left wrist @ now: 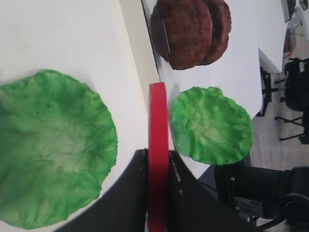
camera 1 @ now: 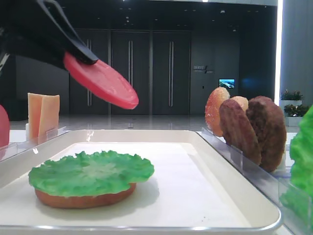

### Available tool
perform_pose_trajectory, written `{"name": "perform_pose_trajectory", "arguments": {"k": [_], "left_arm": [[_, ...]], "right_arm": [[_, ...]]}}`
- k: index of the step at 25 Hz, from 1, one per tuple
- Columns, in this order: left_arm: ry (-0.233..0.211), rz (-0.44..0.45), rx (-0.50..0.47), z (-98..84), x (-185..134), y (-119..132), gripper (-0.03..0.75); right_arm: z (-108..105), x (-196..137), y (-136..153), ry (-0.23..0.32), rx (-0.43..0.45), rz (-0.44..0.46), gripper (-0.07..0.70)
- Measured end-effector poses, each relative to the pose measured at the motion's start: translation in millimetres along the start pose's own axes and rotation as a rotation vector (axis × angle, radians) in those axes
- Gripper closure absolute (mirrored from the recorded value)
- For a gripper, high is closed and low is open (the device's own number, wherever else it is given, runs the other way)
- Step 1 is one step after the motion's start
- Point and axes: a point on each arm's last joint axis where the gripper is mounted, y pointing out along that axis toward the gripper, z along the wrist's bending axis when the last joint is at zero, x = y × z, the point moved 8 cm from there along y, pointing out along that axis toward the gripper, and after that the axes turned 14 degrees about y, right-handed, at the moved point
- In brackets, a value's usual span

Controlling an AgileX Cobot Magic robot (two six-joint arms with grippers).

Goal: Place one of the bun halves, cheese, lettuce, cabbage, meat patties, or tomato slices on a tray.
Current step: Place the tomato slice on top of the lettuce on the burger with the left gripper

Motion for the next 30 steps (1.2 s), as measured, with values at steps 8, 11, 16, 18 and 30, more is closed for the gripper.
{"name": "perform_pose_trajectory", "arguments": {"k": [8, 11, 16, 18, 30], "left_arm": [[0.031, -0.008, -0.072, -3.2, -10, -1, 0.659], [0.019, 0.017, -0.072, 1.8, -18, 3, 0.659], [-0.004, 0.055, -0.074, 13.9, -28, 15, 0.659], [-0.005, 0.047, -0.071, 15.3, -27, 16, 0.659], [-0.014, 0.052, -0.013, 25.2, -27, 16, 0.659]], "right_arm": [[0, 0, 0, 0.0, 0.0, 0.0, 0.286], [0, 0, 0, 0.0, 0.0, 0.0, 0.286], [0, 0, 0, 0.0, 0.0, 0.0, 0.286], [0, 0, 0, 0.0, 0.0, 0.0, 0.286], [0, 0, 0, 0.0, 0.0, 0.0, 0.286]]}}
